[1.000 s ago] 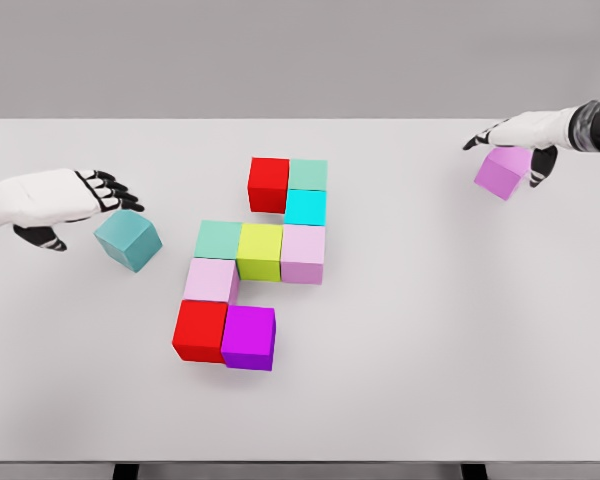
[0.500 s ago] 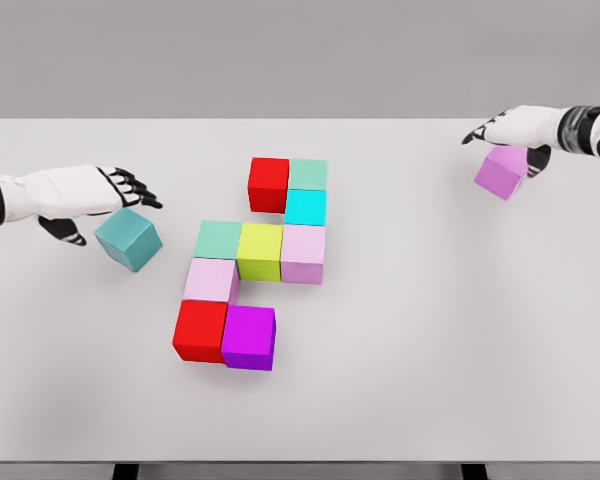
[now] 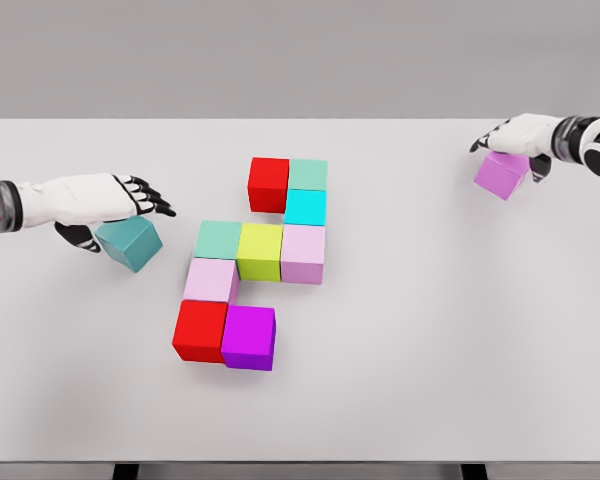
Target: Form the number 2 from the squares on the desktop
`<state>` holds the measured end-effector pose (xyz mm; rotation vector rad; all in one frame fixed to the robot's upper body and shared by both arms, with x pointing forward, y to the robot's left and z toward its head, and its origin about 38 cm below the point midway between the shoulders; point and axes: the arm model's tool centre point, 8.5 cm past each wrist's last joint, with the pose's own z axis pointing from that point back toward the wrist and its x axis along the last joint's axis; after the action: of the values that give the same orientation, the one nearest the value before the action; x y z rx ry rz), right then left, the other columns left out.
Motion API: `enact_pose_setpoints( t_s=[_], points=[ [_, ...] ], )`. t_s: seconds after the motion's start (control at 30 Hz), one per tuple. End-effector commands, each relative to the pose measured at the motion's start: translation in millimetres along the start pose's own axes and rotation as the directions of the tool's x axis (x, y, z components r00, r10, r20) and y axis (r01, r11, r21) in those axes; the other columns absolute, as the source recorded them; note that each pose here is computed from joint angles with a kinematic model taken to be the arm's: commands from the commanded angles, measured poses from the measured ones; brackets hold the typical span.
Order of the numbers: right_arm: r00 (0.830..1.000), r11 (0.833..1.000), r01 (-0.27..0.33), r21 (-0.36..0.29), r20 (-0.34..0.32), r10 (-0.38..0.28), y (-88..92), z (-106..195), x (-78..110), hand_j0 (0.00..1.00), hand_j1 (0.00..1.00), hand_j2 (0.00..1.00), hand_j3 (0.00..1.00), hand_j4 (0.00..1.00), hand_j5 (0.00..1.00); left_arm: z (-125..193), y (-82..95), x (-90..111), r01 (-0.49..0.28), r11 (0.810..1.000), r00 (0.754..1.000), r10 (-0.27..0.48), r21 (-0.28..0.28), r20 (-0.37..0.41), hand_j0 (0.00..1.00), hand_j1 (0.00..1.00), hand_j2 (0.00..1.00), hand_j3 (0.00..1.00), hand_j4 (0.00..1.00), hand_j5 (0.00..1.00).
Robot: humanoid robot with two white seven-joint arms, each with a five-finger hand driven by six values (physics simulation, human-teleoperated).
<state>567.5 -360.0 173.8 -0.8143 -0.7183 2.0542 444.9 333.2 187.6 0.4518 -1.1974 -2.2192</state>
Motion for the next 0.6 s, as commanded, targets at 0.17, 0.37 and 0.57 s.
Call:
enact_pose_setpoints(
  t_s=[0.17, 0.37, 0.57],
  points=[
    [1.000, 1.000, -0.019, -0.010, -0.018, 0.019, -2.2, -2, 1.8, 0.92, 0.92, 0.92, 0.92, 0.92, 0.92, -6, 0.6, 3, -0.007, 1.000, 1.000, 0.007, 0.007, 0.012, 1.00, 1.00, 1.00, 1.00, 1.00, 1.00],
    [0.998, 0.998, -0.067, -0.004, 0.010, 0.067, -4.1, -6, 12.6, 0.86, 0.86, 0.86, 0.86, 0.86, 0.86, -7, -4.4, 1, -0.020, 1.000, 1.000, 0.020, -0.002, 0.007, 1.00, 1.00, 1.00, 1.00, 1.00, 1.00],
    [0.997, 0.997, -0.074, -0.007, 0.014, 0.074, -6.0, -6, 13.6, 0.78, 0.78, 0.78, 0.78, 0.78, 0.78, -12, -10.9, 2, -0.032, 0.999, 0.999, 0.032, -0.016, 0.010, 1.00, 1.00, 1.00, 1.00, 1.00, 1.00]
  ],
)
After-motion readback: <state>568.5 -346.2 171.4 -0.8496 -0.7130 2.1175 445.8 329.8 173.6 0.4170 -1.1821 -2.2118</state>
